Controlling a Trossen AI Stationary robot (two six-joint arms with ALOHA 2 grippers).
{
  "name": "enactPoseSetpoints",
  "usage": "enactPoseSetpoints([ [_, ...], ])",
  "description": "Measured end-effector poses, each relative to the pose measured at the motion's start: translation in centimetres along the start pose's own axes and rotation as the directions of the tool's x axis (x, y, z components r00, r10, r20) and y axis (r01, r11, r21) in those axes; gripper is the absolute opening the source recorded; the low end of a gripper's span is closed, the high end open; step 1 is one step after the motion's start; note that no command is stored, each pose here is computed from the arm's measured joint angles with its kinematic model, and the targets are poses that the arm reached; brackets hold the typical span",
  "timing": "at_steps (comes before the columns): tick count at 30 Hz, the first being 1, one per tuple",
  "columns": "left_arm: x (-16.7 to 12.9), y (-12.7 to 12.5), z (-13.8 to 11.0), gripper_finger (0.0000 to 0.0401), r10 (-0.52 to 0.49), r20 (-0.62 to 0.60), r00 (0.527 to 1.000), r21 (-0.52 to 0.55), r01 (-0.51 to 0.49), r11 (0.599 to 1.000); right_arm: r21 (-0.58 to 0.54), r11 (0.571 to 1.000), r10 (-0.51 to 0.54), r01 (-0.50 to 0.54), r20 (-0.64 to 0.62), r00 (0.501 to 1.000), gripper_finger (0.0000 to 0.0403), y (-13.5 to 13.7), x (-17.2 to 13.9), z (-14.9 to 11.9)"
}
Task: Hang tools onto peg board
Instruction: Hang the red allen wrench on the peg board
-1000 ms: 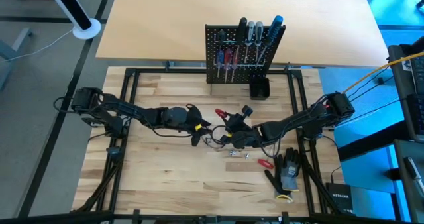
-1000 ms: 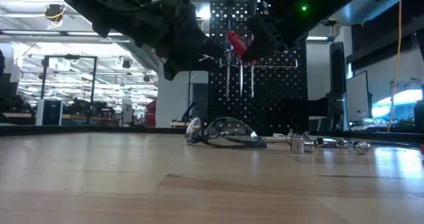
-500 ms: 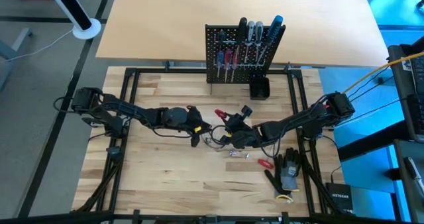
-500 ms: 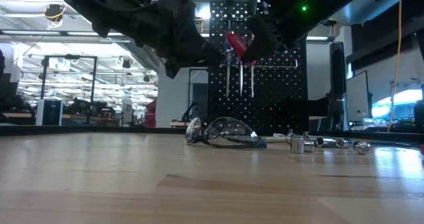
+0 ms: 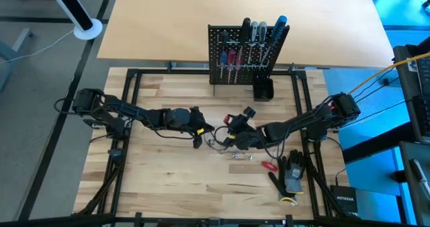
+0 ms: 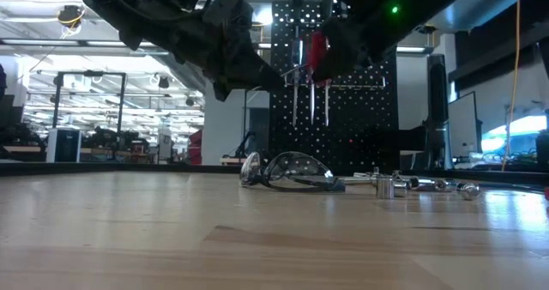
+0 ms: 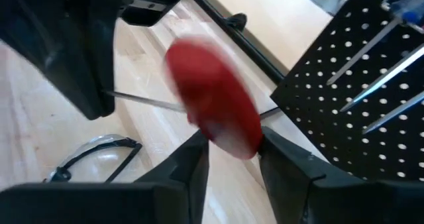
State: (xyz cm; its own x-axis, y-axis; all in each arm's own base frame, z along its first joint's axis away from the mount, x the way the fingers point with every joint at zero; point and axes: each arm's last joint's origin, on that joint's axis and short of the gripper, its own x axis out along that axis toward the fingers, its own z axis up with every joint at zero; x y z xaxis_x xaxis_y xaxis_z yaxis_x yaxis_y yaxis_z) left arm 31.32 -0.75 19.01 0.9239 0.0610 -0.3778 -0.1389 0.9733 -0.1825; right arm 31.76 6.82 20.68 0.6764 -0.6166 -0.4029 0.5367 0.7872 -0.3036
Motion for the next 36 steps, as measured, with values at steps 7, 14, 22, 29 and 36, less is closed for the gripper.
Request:
enactPoseSetpoints([
  [7,-1.2,-0.7,1.3,0.0001,-0.028,0.061,0.998,0.061,0.025,0.998,0.011,0.999,0.052,-0.052,0.006,0.999,0.0192,-1.5,-3.5,1.2],
  [14,-3.3,-0.6,1.3,0.0001,-0.032,0.18,0.983,0.108,0.013,0.994,0.023,0.996,0.088,-0.088,-0.007,0.996,0.0206,-3.3,-7.1,0.9],
  [22,-4.7,-0.3,0.4,0.0,-0.299,0.332,0.895,0.143,0.265,0.954,0.036,0.993,0.11,-0.114,0.096,0.989,0.02,-2.6,-6.7,-2.2],
  [29,-4.8,-0.3,0.3,0.0,-0.413,0.308,0.857,0.186,0.371,0.91,0.119,0.887,0.358,-0.447,0.434,0.827,0.0199,-3.2,-5.1,-1.4],
  [36,-4.9,-0.5,0.5,0.0,-0.45,0.32,0.834,0.204,0.403,0.892,0.079,0.825,0.419,-0.559,0.578,0.7,0.0199,-2.7,-3.9,-0.5],
])
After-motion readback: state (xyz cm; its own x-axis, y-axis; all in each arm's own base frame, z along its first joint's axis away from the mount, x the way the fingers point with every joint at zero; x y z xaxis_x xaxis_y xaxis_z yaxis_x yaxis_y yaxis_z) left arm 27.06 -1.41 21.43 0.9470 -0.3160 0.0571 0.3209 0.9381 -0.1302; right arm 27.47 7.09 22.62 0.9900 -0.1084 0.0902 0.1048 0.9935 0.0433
